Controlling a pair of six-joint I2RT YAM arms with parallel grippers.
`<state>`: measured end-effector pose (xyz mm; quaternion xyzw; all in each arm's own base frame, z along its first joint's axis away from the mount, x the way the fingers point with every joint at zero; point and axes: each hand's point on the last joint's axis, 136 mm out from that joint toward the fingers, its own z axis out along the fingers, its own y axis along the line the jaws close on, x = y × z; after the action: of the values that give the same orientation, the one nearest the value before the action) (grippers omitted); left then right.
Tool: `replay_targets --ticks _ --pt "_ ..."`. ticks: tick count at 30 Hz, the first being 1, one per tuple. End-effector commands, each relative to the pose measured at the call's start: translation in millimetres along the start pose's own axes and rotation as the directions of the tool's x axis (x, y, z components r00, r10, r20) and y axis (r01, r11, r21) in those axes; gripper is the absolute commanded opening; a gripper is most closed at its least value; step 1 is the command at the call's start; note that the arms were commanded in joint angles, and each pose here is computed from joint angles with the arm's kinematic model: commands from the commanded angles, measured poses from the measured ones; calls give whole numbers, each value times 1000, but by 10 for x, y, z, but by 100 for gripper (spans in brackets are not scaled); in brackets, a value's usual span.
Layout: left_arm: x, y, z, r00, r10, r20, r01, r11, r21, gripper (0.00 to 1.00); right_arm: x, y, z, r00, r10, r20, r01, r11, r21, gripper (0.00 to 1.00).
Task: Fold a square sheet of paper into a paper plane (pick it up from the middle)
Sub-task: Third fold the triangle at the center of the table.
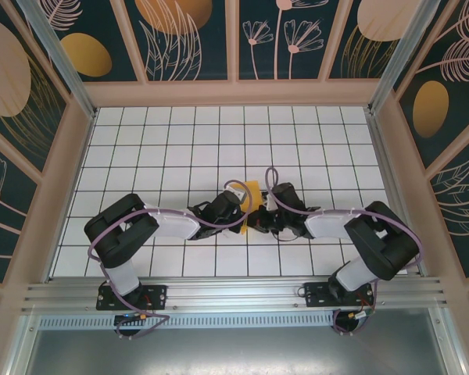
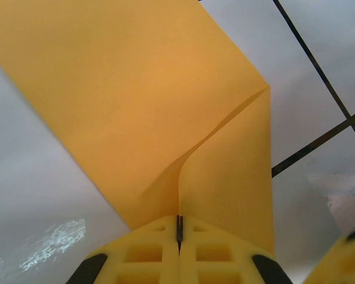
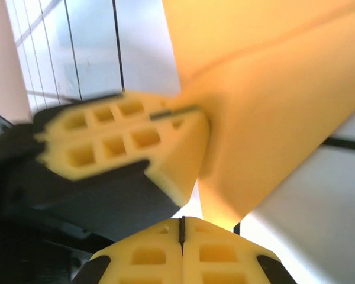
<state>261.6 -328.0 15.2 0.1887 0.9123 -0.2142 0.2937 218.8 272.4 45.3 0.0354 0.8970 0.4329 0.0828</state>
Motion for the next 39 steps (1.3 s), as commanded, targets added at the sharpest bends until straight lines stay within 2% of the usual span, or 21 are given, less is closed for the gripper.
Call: replay_targets --ticks 1,10,18,28,30,36,39 --pt "278 216 7 995 0 -98 -8 997 -80 0 -167 -86 -109 999 -15 37 14 1000 27 6" --pt "258 209 16 995 1 -103 -10 996 -84 0 -242 -16 43 999 -35 -20 34 999 -42 7" --pt "272 202 32 994 5 -111 -14 997 -80 0 -192 -436 190 999 17 -52 -12 994 107 7" --pt "303 228 18 993 1 -115 -12 996 -88 0 -397 -49 47 997 -73 0 73 996 44 7" --pt "299 228 17 993 1 -114 -12 996 -89 0 -501 -125 29 998 -54 19 53 997 52 7" --pt "295 226 19 994 3 -113 -13 996 -89 0 -470 -414 145 1000 -6 3 5 994 107 7" --pt "296 226 21 993 1 -114 -12 996 -89 0 -464 -427 159 1000 0 -2 0 994 107 7"
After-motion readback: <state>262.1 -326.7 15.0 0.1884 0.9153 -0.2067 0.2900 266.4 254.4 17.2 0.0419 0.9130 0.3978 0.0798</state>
